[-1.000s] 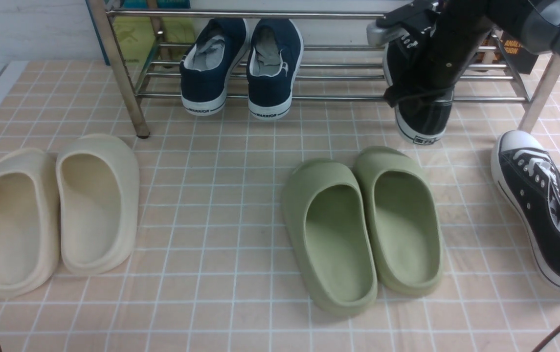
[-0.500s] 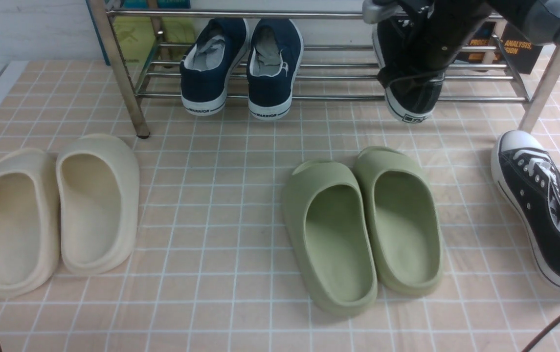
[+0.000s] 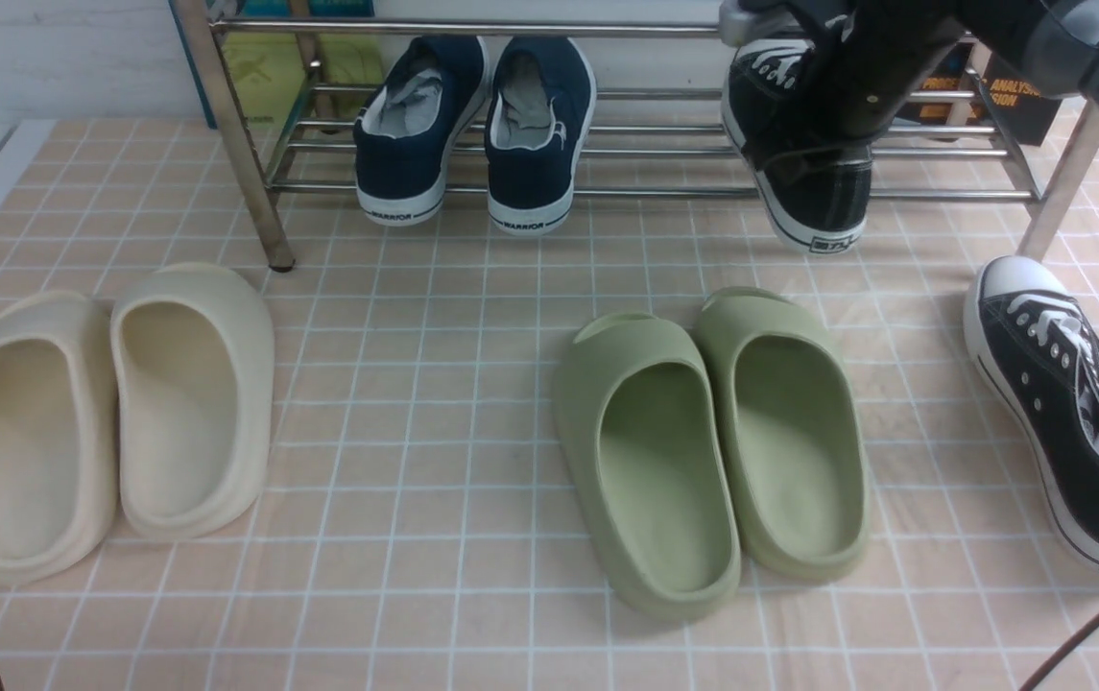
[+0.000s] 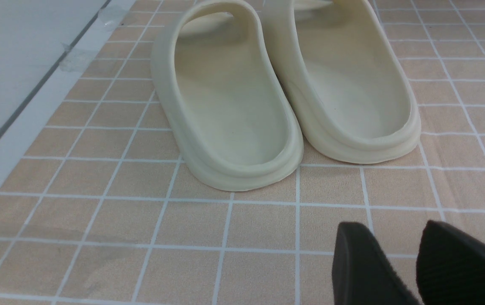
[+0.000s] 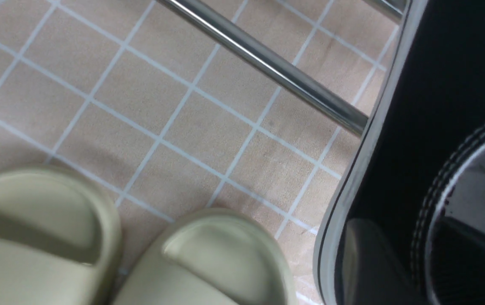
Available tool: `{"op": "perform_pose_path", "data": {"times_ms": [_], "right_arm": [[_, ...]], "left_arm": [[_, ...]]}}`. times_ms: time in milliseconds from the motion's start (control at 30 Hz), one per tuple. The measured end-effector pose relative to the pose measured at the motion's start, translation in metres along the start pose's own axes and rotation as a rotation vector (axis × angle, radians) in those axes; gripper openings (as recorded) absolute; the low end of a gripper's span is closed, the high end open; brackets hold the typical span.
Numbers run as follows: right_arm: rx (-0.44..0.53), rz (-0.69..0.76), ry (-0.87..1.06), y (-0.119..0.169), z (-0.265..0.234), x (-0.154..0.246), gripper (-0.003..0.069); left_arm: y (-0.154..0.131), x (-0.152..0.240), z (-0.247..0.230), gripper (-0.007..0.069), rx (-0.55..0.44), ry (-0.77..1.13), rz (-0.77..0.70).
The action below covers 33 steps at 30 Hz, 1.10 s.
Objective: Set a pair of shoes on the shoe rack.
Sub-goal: Use the right arm to put a shoe into the shoe rack, then use the right arm to grab the shoe closest to it
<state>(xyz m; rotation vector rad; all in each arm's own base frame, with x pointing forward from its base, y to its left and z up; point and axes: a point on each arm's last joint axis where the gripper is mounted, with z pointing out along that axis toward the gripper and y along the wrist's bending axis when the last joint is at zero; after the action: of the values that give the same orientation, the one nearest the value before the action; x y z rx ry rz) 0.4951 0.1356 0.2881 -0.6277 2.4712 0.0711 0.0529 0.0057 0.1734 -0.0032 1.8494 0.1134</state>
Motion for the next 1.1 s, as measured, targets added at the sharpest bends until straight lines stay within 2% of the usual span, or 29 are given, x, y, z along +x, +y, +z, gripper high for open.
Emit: {"op": "perform_pose_path", "data": {"times_ms": [133,167,400,500,767,867,1100], "right_arm": [[-0.003,0.035,0.007,0.001,-0.033,-0.002,0.0395],[-0.003,0.040,0.007,0.002,-0.043,-0.003,0.0408],[0.016,0.098,-0.085,0.006,-0.133,-0.002,0.0434],[0.012,0.127,-0.045,0.009,-0.143,0.013,0.0434],[-0.001,0.181,0.281,0.015,-0.128,0.112,0.0434],[0.005,0.271,0.429,0.007,-0.103,0.164,0.0434],[0.063,0.402,0.455,-0.014,-0.063,0.220,0.0434]], "left_arm": [[0.000,0.000,0.000,0.0238,0.000,0.000,0.000],[0.000,0.000,0.000,0.0238,0.000,0.000,0.000],[0.000,0.000,0.000,0.0238,0.000,0.000,0.000],[0.000,0.000,0.000,0.0238,0.000,0.000,0.000],[0.000,0.000,0.000,0.0238,0.000,0.000,0.000],[0.000,0.000,0.000,0.0238,-0.001,0.000,0.002],[0.000,0.000,0.000,0.0238,-0.001,0.000,0.002]]}}
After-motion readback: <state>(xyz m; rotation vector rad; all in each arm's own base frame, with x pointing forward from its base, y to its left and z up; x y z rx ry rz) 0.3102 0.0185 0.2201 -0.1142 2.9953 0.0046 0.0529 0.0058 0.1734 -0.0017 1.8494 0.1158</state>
